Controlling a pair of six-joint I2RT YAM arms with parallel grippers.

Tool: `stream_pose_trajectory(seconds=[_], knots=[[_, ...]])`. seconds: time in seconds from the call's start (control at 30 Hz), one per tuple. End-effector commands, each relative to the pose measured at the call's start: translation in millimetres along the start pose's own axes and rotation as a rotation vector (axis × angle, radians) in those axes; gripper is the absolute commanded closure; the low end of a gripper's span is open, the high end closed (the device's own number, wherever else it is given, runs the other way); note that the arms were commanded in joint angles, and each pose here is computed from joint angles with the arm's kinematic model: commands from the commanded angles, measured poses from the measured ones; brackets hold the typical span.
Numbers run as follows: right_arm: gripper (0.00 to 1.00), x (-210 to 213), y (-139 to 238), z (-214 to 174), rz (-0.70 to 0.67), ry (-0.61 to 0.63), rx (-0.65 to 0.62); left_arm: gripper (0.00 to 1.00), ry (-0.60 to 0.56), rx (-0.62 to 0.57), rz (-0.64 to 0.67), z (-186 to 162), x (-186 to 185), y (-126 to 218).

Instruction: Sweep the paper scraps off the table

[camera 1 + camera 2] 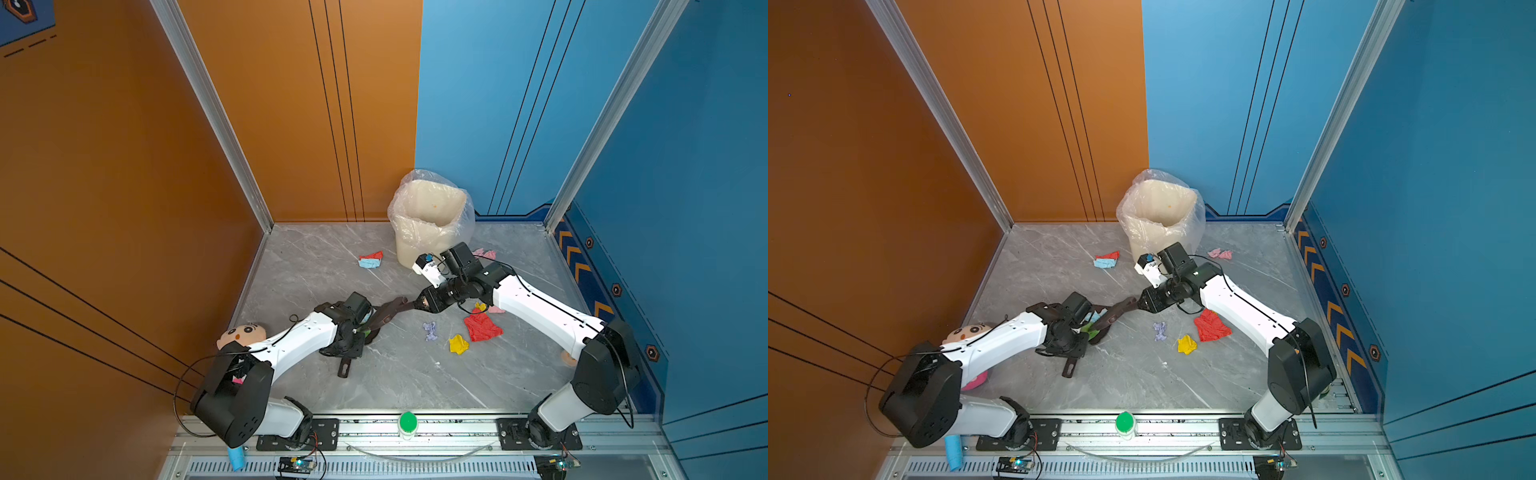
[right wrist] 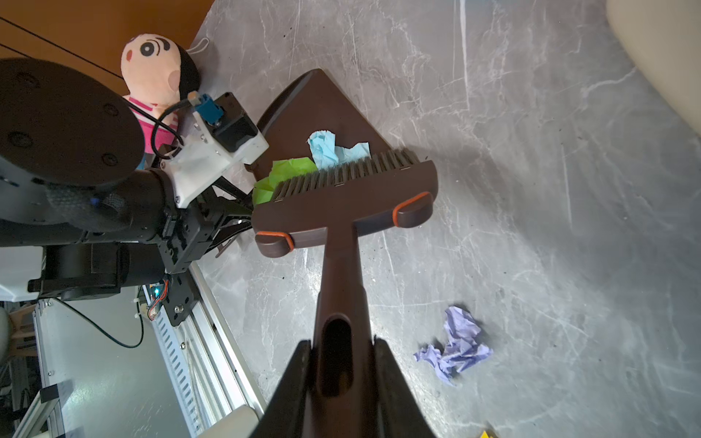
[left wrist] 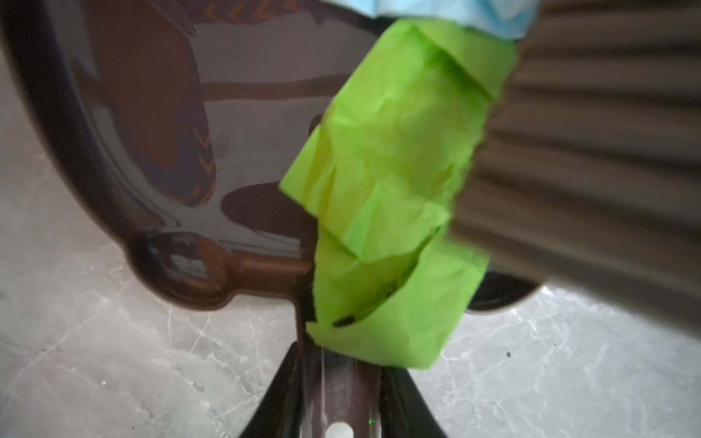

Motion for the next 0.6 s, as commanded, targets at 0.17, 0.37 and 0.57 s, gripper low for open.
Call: stream_pose_trajectory(seconds=[0.17, 0.37, 0.57], knots=[[1.00, -0.4, 32.8, 22.0, -0.010, -0.006, -0.145, 1.00, -0.016, -0.017, -0.019, 5.2, -3.8, -1.8], [1.00, -4.5, 53.6, 23.0, -0.006, -0.020, -0.187, 1.00, -0.006, -0.034, -0.035, 9.6, -4.9, -4.2], [1.00, -14.1, 75.7, 17.9, -0.038, -0.045, -0.226, 1.00, -0.006, -0.056, -0.040, 15.7, -5.5, 0.4]])
Point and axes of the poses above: each gripper's point midway between its finger pads, its own y axis back along the fingers, its own x axis along the line the jaws close on, z = x × y, the point moved 2 cm from there along y, back along the fingers, and after that the axes turned 7 degrees about -y, right-handed, at the moved point
